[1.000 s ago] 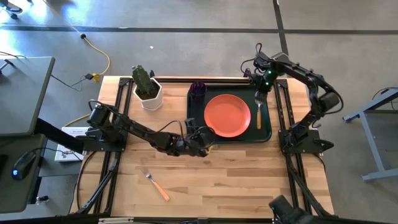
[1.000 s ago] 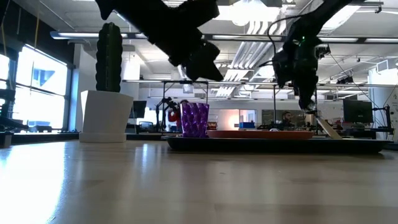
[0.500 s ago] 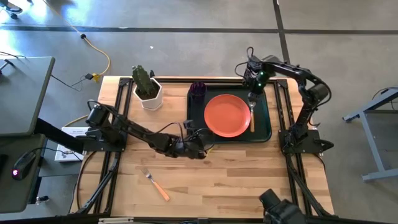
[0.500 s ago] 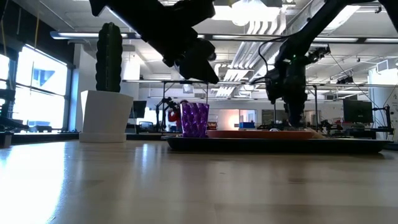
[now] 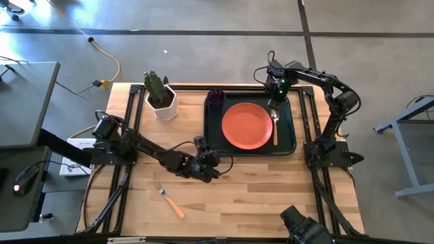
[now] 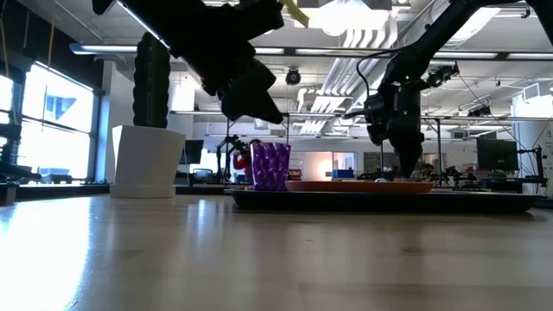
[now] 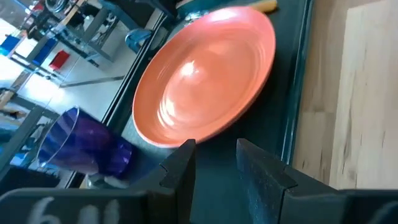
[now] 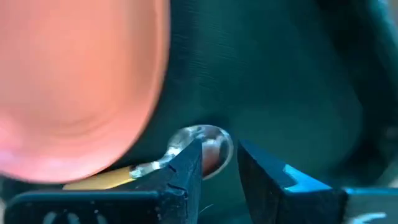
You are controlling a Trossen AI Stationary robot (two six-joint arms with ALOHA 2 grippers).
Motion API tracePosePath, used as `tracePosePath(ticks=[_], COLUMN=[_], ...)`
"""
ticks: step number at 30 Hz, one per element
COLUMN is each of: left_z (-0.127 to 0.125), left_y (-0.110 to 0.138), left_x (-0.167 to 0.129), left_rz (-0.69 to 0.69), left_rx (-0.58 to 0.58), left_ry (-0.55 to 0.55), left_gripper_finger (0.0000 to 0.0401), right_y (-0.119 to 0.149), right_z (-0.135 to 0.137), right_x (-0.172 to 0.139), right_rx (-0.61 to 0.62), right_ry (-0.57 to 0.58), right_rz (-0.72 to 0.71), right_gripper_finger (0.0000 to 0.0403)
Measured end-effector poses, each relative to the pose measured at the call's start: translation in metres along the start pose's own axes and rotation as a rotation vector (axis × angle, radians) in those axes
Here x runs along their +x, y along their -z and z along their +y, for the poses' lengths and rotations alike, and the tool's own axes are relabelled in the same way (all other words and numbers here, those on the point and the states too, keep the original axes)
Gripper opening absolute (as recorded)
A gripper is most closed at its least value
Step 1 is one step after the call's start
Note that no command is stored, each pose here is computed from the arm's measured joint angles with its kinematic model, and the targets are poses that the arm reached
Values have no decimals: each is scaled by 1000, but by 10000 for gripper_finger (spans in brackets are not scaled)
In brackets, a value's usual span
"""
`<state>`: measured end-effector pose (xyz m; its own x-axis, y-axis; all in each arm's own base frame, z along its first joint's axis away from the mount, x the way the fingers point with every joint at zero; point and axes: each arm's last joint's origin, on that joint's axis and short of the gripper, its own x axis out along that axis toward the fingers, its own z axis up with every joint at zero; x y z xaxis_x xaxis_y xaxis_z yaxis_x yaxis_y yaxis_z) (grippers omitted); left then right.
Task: Pick and place plate/cup/fork/spoon on tray
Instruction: Put the brown fork on the black tray to the right of the yellow spoon
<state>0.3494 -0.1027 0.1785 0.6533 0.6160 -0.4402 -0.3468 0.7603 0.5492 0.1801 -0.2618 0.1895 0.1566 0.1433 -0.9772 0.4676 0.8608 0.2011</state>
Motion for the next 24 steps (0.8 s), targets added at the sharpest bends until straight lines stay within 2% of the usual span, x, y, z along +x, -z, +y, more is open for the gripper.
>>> tracePosePath(ticks=[3, 7, 11, 14, 18, 21, 24], left_z=[-1, -2, -2, -3, -4, -6, -10], left_y=[4, 6, 6, 6, 6, 7, 11], left_x=[-3, -4, -4, -4, -4, -5, -9], left_rz=[22, 31, 32, 35, 45, 61, 101], left_rx=[-4, -54, -80, -105, -141, -181, -189], left_ry=[-23, -19, -11, 7, 58, 107, 159], left_gripper_finger=[106, 106, 106, 106, 100, 94, 90], right_y=[0, -1, 3, 10, 28, 50, 76], right_z=[-1, -1, 8, 24, 61, 89, 111], right_x=[0, -11, -37, -62, -87, -89, -72], right_rx=[89, 193, 260, 259, 183, 140, 136], right_ry=[26, 32, 137, 194, 208, 201, 155], right_rz=[5, -75, -172, -251, -401, -520, -645], right_gripper_finger=[94, 92, 77, 61, 35, 14, 2])
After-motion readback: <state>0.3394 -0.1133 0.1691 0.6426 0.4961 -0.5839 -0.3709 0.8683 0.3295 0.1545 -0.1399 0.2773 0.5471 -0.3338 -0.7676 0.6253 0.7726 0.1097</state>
